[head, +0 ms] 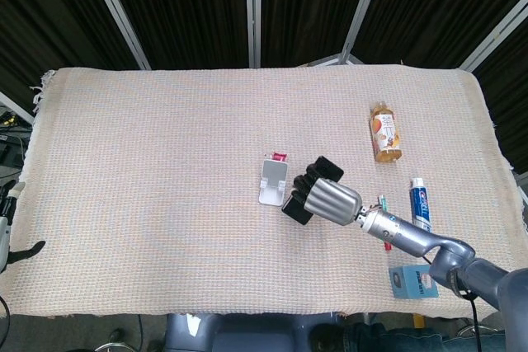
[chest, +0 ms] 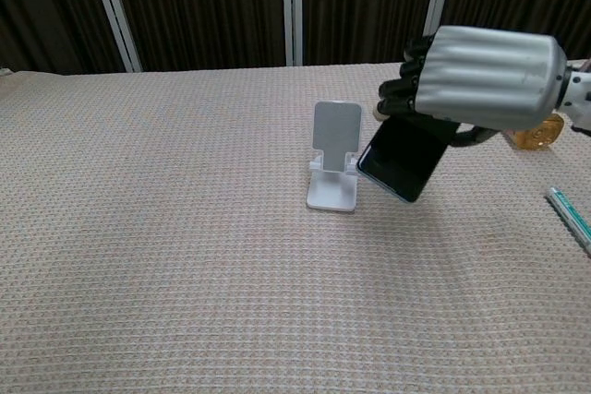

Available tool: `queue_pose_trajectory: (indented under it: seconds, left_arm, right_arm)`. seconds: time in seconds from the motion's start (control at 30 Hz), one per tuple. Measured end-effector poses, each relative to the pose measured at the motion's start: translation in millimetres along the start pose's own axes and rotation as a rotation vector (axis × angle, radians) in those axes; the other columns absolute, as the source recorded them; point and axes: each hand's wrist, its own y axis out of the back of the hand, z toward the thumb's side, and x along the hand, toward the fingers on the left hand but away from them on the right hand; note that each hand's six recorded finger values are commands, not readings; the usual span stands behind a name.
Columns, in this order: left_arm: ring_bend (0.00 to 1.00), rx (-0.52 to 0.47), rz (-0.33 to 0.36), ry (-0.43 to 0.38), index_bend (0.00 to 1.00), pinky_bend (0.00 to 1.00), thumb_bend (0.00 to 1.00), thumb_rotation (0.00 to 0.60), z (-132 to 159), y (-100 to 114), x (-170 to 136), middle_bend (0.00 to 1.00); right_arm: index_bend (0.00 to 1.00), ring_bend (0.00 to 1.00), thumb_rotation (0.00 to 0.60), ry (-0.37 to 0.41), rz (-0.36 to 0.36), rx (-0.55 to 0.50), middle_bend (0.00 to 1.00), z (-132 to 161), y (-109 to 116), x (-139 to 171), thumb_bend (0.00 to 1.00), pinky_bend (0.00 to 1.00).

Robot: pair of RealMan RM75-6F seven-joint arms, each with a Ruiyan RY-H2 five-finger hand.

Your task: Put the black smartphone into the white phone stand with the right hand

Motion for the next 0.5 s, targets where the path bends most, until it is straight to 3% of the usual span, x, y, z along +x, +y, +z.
queue_pose_trajectory:
  seconds: [0.17, 0.33, 0.5]
  left_arm:
    - [0.00, 0.000, -0.004, 0.008, 0.00, 0.00, 0.00, 0.600, -2.8, -0.5, 1.5, 0.00]
    - [0.00, 0.002, -0.011, 0.020, 0.00, 0.00, 0.00, 0.600, -7.0, -2.3, 3.4, 0.00]
    - [0.00, 0.003, -0.020, 0.036, 0.00, 0.00, 0.00, 0.600, -12.1, -4.6, 5.4, 0.00]
  right_arm:
    - [0.54, 0.51, 0.600, -0.020, -0.032, 0.249, 0.56, -15.1, 19.7, -29.3, 0.17, 0.40]
    - [0.55, 0.51, 0.600, 0.003, -0.003, 0.473, 0.56, -14.6, 25.9, -60.7, 0.17, 0.40]
    - [0.55, 0.51, 0.600, 0.054, 0.043, 0.595, 0.57, 2.3, 21.9, -90.2, 0.17, 0.39]
